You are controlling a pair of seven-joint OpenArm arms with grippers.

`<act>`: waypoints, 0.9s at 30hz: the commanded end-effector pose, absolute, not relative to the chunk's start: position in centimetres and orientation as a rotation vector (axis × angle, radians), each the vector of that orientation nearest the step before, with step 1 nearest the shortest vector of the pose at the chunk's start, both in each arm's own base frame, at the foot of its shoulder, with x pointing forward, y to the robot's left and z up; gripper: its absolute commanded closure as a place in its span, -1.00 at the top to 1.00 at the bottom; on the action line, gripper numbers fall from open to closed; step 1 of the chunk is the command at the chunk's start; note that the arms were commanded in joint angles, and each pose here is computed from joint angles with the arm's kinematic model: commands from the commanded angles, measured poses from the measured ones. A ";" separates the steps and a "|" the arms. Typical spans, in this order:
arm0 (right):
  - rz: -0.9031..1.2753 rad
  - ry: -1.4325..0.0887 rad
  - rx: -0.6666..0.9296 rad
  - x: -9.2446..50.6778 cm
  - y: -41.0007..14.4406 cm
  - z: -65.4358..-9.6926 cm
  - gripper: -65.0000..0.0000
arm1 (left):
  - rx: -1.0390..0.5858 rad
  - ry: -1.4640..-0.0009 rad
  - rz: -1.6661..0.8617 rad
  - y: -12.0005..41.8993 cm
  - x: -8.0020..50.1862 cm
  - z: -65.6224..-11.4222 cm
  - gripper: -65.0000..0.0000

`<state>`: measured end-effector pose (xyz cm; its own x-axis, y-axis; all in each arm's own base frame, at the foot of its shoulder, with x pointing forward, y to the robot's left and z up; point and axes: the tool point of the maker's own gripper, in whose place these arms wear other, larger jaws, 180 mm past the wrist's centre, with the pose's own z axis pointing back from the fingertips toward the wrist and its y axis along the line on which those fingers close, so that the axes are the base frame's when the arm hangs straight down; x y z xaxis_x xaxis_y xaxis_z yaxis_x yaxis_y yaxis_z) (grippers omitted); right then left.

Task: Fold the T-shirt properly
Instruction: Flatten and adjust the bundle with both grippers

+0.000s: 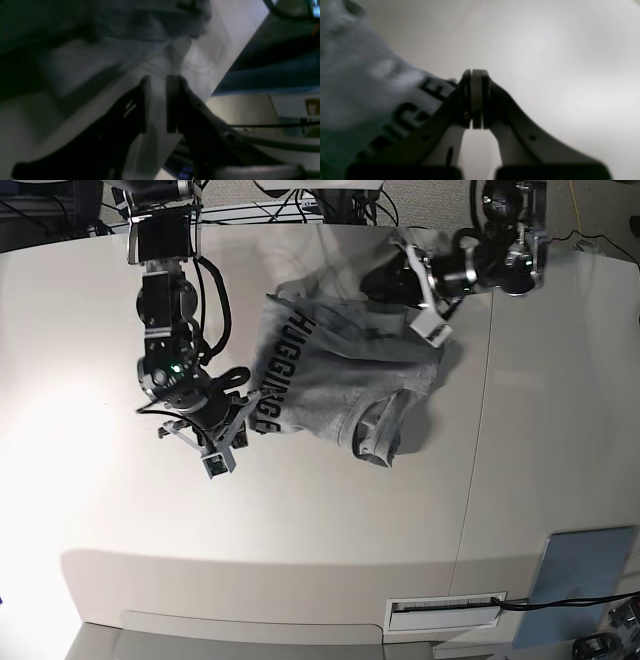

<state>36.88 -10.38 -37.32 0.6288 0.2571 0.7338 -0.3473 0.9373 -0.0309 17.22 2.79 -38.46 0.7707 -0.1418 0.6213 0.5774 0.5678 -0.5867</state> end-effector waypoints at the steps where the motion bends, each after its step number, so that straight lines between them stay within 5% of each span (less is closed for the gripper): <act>1: 0.347 -0.850 0.103 38.2 -10.7 -36.7 -1.00 | -0.898 -0.602 -0.454 2.3 18.0 -37.7 -0.68; 11: 0.428 -0.654 0.129 36.8 -10.9 -40.5 -1.00 | -0.776 -0.592 -0.412 3.9 21.5 -42.1 -0.68; 17: 0.489 -0.677 0.169 33.5 -10.3 -39.9 -1.00 | -0.576 -0.640 -0.338 8.1 26.7 -44.8 -0.68; 27: 0.651 -0.690 0.253 26.4 -4.7 -38.7 -1.00 | -0.504 -0.862 -0.358 9.3 34.9 -40.9 -0.68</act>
